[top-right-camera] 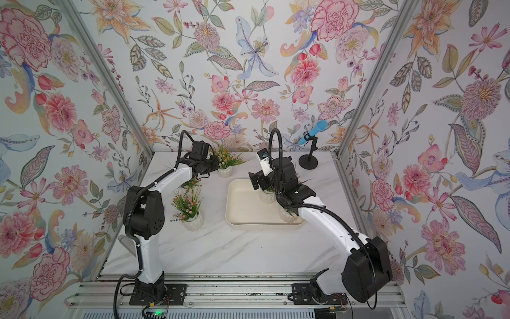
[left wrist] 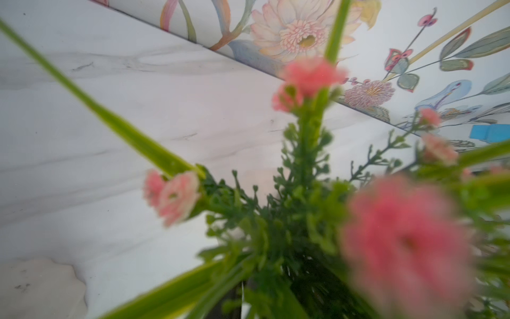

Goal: Put the potted gypsophila into the storage box
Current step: Pick up the baby's breath potted plant from the center of the board, then place the baby's breath potted plant at the storage box.

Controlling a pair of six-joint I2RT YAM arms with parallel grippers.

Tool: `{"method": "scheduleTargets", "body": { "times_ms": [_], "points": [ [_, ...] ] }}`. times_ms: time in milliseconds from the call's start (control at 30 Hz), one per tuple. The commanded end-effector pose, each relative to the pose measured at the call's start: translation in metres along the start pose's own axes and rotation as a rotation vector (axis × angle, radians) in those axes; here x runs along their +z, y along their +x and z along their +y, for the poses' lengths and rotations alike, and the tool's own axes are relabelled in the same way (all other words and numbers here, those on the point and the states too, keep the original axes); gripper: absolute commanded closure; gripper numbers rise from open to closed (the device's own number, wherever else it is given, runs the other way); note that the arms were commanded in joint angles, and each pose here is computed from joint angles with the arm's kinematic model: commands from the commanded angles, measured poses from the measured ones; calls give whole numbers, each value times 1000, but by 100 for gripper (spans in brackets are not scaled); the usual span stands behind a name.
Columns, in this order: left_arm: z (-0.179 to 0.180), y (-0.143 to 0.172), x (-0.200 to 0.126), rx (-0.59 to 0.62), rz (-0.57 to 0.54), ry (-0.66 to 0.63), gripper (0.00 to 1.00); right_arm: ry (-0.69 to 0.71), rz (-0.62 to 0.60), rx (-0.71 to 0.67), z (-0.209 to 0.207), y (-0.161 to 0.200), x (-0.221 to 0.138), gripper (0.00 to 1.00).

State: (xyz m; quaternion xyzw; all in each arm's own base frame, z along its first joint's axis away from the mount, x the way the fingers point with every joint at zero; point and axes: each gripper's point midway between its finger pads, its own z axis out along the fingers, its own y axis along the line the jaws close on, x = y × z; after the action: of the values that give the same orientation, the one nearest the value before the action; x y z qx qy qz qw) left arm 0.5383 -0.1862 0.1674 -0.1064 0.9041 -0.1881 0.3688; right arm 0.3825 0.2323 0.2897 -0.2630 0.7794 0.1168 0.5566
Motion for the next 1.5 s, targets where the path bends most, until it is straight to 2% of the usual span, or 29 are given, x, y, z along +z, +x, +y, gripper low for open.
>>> {"method": "scheduleTargets", "body": {
  "times_ms": [0, 233, 400, 600, 733, 1033, 1167, 1467],
  "points": [
    [-37, -37, -43, -13, -145, 96, 100, 35, -26, 26, -9, -2, -13, 0],
    [-70, -14, -64, 14, -120, 130, 100, 64, -59, 35, -21, -8, -31, 0],
    [-86, 22, -70, 21, -67, 147, 100, 98, -95, 44, -34, -14, -47, 0],
    [-93, 65, -77, -29, -15, 183, 100, 148, -111, 79, -49, -8, -61, 0],
    [-105, 91, -82, -14, 30, 192, 100, 164, -117, 97, -55, -5, -67, 0],
    [-103, 158, -65, -30, 155, 198, 100, 177, -118, 113, -59, 1, -72, 0],
    [-121, 171, -63, 38, 163, 261, 100, 179, -118, 121, -60, 2, -74, 0],
    [-145, 216, -50, 131, 297, 338, 100, 196, -117, 130, -63, 6, -79, 0]
  ]
}}
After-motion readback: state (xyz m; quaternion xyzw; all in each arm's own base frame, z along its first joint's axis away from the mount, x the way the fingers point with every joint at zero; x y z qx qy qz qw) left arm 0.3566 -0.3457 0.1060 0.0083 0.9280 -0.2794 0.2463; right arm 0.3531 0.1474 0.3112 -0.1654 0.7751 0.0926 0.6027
